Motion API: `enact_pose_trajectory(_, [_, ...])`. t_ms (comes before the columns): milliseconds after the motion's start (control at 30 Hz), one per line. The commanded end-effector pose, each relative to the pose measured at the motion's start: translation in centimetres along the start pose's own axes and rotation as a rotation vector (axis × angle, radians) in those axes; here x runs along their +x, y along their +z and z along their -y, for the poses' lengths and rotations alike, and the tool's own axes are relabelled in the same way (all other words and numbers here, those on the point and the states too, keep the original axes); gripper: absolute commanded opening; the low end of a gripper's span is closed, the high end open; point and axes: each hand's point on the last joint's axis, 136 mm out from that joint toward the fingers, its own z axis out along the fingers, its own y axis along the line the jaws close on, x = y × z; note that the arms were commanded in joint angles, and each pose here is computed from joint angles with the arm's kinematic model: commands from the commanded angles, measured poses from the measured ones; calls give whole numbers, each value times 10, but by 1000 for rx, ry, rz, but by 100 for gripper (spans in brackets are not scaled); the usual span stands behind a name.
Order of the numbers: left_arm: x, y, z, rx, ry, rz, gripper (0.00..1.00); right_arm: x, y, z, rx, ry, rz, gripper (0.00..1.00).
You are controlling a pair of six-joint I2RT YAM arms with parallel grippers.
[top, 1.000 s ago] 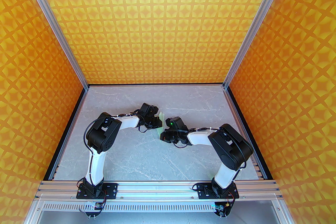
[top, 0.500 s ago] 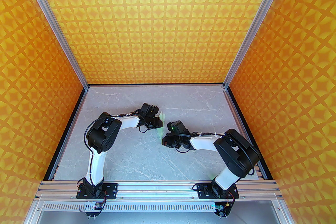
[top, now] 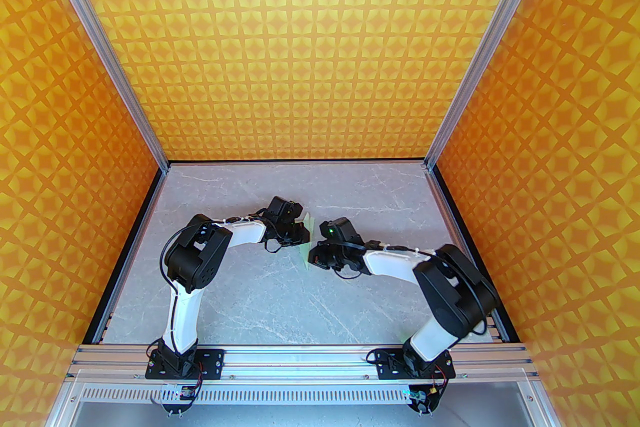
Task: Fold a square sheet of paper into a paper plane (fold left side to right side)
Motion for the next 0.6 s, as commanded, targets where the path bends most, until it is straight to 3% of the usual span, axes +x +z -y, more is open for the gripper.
enact_pose_trajectory(0, [6,0,-10,-55,-2,-8,13,-6,9,2,-3,6,-4,4])
enact_pose_trajectory(333, [-22,-55,31,26,16,117,22,-13,8,3,7,-16,5,6])
enact_pose_trajectory(567, [-16,-76,39,56,-4,158,26,-31,7,-7,1,-42,11,8])
